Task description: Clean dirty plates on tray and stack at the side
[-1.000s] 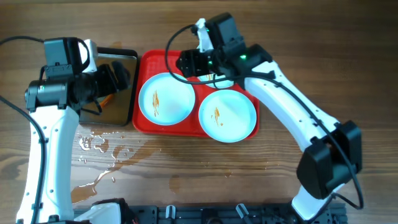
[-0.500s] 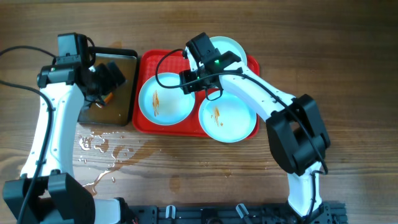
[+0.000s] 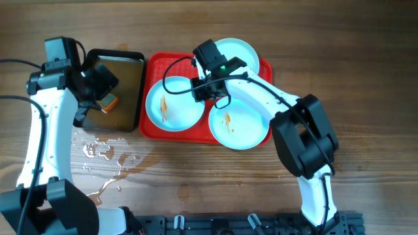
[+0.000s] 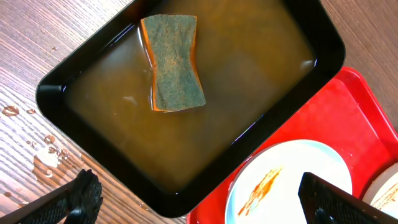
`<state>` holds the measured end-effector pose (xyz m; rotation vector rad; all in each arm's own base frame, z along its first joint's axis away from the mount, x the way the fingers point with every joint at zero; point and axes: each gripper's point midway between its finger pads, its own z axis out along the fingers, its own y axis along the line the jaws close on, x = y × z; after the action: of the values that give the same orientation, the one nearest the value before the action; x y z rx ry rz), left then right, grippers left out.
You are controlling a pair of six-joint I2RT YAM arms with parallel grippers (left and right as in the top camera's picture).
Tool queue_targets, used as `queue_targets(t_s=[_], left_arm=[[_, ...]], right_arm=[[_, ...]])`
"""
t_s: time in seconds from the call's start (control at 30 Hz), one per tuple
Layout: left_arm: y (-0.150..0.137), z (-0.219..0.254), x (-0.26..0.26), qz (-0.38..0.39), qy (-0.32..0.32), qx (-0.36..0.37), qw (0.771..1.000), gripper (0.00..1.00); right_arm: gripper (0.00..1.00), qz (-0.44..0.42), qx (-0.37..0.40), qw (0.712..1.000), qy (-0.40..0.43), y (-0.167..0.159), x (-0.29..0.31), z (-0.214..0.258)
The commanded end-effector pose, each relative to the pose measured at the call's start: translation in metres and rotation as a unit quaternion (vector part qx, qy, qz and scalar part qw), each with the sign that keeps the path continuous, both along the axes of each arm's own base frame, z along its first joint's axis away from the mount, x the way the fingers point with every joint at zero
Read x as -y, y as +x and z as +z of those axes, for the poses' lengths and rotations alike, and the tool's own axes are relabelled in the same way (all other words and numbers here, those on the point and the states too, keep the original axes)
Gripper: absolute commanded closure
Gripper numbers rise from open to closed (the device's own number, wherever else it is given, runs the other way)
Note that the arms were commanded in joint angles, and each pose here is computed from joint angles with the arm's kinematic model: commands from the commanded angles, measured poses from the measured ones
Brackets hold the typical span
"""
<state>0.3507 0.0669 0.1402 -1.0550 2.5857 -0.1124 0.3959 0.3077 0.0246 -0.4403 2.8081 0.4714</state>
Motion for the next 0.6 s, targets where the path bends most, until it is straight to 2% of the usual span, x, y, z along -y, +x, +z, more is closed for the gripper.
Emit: queue_targets(t_s=[0.0,0.23,0.37,0.43,0.57], left_arm=[[0.001,-0.003,-0.005,0.014,0.003,-0.011,1.000,0.00],[-0.002,-0.016,-0.004,0.013,-0.002,-0.035,0.999,0.00],[-0.005,-0.022,-0.004,0.012,-0.002,-0.043,0.999,0.00],[-0.006,-0.027,-0.004,0.012,-0.003,-0.046,0.999,0.00],[-0.006,-0.033,-0.004,0.012,-0.001,-0.048,0.999,0.02]], right_arm=[[0.61,-0.016,0.002,1.000,-0.027,0.002,0.005,-0.012],[0.63,-0.041,-0.031,0.998,-0.035,-0.005,0.008,-0.032],[0.71,-0.044,-0.051,0.997,-0.027,-0.012,0.002,-0.043],[0.76,-0.053,-0.055,0.997,-0.026,-0.012,0.002,-0.044],[0.95,-0.063,-0.060,0.996,-0.012,-0.011,-0.002,-0.043]])
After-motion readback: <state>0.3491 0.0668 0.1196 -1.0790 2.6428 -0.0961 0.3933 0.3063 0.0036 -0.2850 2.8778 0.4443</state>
